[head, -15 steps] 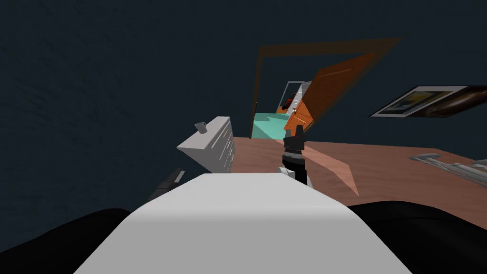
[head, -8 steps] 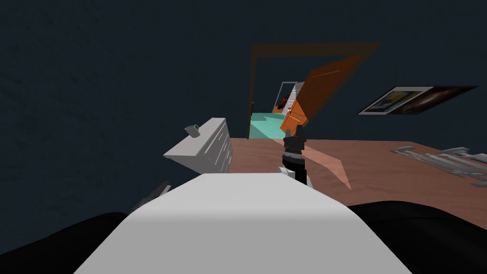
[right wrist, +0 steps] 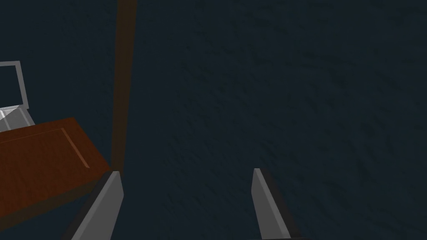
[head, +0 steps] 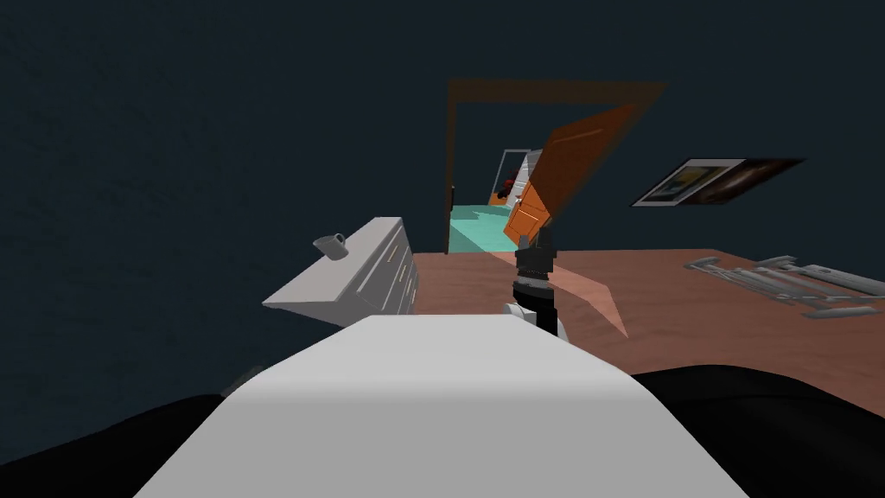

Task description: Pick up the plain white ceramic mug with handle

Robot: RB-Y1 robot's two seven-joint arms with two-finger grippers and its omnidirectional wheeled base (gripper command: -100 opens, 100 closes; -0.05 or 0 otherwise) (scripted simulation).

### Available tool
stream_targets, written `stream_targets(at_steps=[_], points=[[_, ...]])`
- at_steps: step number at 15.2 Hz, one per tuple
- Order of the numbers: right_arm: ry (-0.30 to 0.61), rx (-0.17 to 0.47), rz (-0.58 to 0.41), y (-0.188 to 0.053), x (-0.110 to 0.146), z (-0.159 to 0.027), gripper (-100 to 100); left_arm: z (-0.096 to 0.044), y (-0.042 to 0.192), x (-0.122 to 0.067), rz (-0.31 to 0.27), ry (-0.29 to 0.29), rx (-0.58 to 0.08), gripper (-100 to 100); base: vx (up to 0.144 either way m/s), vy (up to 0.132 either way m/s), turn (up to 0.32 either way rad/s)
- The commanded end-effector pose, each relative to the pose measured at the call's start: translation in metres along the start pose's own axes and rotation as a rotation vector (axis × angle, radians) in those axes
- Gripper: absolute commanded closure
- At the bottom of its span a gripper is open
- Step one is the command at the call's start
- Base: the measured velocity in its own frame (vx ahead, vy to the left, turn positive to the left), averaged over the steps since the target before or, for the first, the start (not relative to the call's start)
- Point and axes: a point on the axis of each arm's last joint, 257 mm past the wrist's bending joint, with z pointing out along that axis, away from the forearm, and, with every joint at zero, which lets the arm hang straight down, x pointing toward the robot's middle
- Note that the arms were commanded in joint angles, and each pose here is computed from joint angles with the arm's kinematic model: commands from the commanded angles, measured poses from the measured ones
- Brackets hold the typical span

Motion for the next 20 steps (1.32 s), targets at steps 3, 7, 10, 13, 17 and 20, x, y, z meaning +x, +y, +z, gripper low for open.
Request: stream_targets(at_steps=[3, 7, 10, 13, 17, 20], points=[[0.0, 0.0, 0.0, 0.0, 0.0, 0.0, 0, -0.048, 0.028, -0.013, 0.003, 0.029, -0.134, -100, 0.182, -0.007, -0.164], [0.0, 0.0, 0.0, 0.0, 0.0, 0.0, 0, -0.105, 0.048, -0.035, 0.007, 0.058, -0.272, -100, 0.166, -0.016, -0.149], [0.0, 0.0, 0.0, 0.0, 0.0, 0.0, 0, -0.139, 0.055, -0.045, 0.004, 0.076, -0.353, -100, 0.182, 0.023, -0.122], [0.0, 0.0, 0.0, 0.0, 0.0, 0.0, 0, -0.175, 0.059, -0.055, -0.003, 0.091, -0.438, -100, 0.174, 0.015, -0.125], [0.0, 0.0, 0.0, 0.0, 0.0, 0.0, 0, -0.224, 0.063, -0.065, -0.014, 0.104, -0.558, -100, 0.209, 0.003, -0.134], [0.0, 0.0, 0.0, 0.0, 0.0, 0.0, 0, -0.259, 0.06, -0.073, -0.026, 0.115, -0.64, -100, 0.198, 0.001, -0.114]])
